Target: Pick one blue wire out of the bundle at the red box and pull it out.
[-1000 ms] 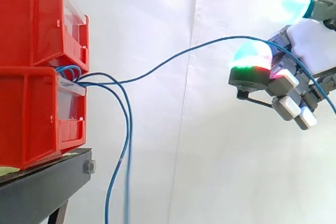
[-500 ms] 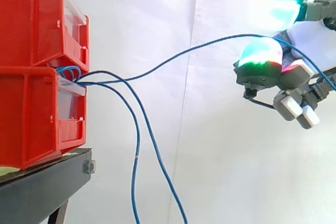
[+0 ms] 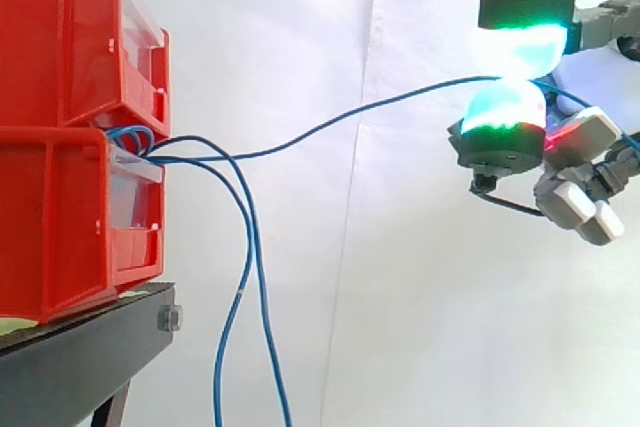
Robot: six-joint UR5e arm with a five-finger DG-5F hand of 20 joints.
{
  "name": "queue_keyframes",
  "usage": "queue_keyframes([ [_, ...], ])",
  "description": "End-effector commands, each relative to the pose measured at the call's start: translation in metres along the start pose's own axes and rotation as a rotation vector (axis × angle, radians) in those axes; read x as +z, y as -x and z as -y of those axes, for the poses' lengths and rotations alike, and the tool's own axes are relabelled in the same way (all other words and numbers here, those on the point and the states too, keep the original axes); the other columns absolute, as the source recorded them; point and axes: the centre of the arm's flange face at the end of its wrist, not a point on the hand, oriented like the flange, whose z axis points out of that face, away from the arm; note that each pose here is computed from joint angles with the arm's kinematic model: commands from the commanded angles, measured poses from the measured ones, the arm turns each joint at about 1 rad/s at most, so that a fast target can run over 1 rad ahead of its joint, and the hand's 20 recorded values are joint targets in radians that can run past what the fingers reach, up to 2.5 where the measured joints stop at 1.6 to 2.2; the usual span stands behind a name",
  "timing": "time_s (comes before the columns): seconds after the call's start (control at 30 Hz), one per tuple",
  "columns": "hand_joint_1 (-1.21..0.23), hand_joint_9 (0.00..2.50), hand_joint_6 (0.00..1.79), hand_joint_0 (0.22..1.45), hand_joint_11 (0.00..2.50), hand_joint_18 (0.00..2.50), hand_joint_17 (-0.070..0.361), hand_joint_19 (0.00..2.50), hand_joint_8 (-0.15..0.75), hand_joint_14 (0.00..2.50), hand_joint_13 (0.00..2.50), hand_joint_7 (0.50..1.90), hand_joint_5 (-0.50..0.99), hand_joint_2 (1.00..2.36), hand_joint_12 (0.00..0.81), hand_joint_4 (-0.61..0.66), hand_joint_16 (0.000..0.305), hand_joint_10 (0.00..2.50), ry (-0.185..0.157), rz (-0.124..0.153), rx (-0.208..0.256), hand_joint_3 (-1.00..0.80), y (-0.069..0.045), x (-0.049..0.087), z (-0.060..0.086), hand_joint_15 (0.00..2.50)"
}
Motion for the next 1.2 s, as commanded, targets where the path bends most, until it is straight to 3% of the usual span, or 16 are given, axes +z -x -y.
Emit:
queue_keyframes([
  [0.0,-0.68,1.2,0.94,0.56,0.76,0.98,0.157,0.44,0.444,0.01,0.94,0.99,-0.1,1.02,0.516,0.12,0.07,0.01,0.001,0.0,-0.003,-0.07,0.0,0.0,0.0,0.48],
  [0.27,-0.7,1.24,0.93,0.51,0.77,1.01,0.162,0.42,0.452,0.01,0.97,1.02,-0.09,1.23,0.527,0.09,0.072,0.01,0.003,-0.002,-0.007,-0.06,-0.009,0.002,-0.002,0.48],
  [0.33,-0.73,1.23,0.93,0.53,0.76,1.01,0.159,0.43,0.45,0.01,0.97,1.05,-0.09,1.22,0.522,0.08,0.071,0.01,0.007,-0.003,-0.008,-0.03,-0.011,0.002,-0.003,0.48],
  [0.57,-0.75,1.23,0.94,0.54,0.76,1.0,0.156,0.42,0.441,0.01,0.97,1.07,-0.09,1.2,0.516,0.06,0.07,0.01,0.027,0.03,-0.009,-0.02,-0.014,0.002,-0.015,0.49],
  [0.77,-0.75,1.23,0.94,0.54,0.76,1.0,0.156,0.42,0.437,0.01,0.97,1.03,-0.09,1.2,0.514,0.05,0.069,0.01,0.052,0.073,-0.026,-0.02,-0.028,0.006,-0.025,0.49],
  [0.93,-0.75,1.22,0.94,0.54,0.77,1.0,0.156,0.42,0.44,0.01,0.97,1.04,-0.09,1.19,0.518,0.05,0.069,0.01,0.072,0.095,-0.056,-0.02,-0.031,0.01,-0.027,0.49],
  [1.03,-0.76,1.21,0.94,0.55,0.77,1.0,0.156,0.42,0.439,0.01,0.96,1.04,-0.09,1.17,0.515,0.05,0.069,0.01,0.092,0.116,-0.071,-0.01,-0.035,0.019,-0.025,0.49],
  [1.17,-0.77,1.21,0.94,0.55,0.76,0.99,0.155,0.41,0.436,0.01,0.96,1.04,-0.09,1.16,0.514,0.05,0.069,0.01,0.107,0.113,-0.072,-0.01,-0.045,0.044,-0.021,0.48],
])
